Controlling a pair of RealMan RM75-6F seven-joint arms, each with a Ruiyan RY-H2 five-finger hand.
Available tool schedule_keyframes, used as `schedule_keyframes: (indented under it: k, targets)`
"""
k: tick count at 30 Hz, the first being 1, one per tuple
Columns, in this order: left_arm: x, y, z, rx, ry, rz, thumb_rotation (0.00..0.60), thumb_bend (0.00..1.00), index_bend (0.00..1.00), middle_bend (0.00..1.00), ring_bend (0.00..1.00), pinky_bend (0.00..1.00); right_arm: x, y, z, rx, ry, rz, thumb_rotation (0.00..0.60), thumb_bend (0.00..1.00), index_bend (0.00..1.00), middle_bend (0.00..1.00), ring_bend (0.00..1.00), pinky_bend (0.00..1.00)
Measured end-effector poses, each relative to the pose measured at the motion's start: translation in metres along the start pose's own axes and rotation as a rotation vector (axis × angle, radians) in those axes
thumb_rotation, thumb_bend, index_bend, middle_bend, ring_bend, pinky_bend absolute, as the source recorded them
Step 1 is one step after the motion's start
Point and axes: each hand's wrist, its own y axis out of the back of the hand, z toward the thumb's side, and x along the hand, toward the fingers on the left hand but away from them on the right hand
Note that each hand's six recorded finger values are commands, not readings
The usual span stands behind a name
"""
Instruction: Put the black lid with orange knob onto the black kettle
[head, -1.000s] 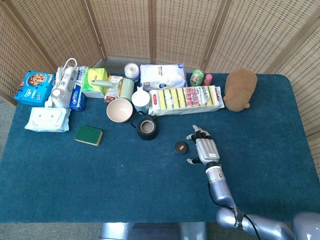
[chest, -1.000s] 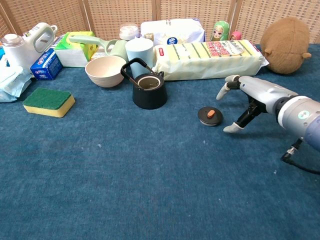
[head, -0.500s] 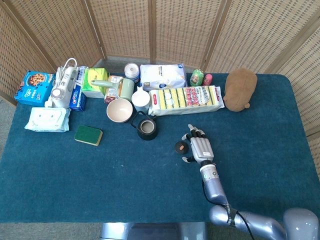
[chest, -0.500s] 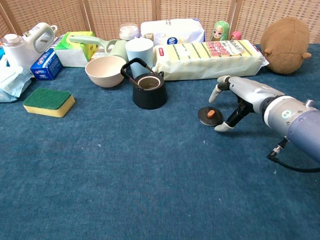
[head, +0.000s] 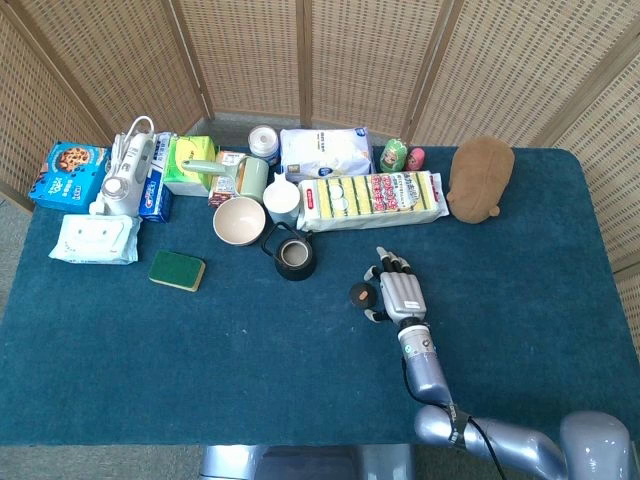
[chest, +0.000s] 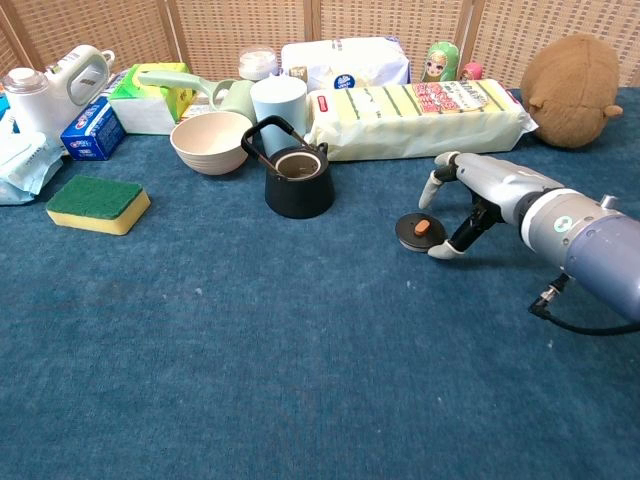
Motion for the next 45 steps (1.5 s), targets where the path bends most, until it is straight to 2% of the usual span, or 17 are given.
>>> schedule_keyframes:
  k: [16,23,29,36,45]
  targets:
    - [0.000,0.001,-0.001,-0.005,0.001,0.001,0.600,0.08,0.00,0.00,0.00,0.06,-0.002,-0.005,0.004,-0.009,-0.011,0.007,0.600,0.26,0.40,0.00,0.00,0.00]
    - [0.000,0.001,-0.002,-0.006,0.002,0.001,0.600,0.07,0.00,0.00,0.00,0.06,0.002,-0.002,0.010,-0.007,0.007,0.002,0.600,0.26,0.41,0.01,0.00,0.00]
    - [0.000,0.001,-0.001,-0.005,0.000,-0.003,0.600,0.07,0.00,0.00,0.00,0.06,0.013,0.010,0.026,-0.013,0.058,-0.016,0.600,0.26,0.41,0.01,0.00,0.00]
    - [-0.001,0.001,-0.001,-0.008,-0.002,-0.002,0.600,0.07,0.00,0.00,0.00,0.06,0.026,0.034,0.054,-0.010,0.122,-0.052,0.600,0.26,0.41,0.01,0.00,0.00]
    - [0.003,0.001,-0.004,-0.020,0.010,-0.016,0.600,0.08,0.00,0.00,0.00,0.06,0.014,0.065,0.093,0.026,0.140,-0.090,0.600,0.26,0.41,0.01,0.00,0.00]
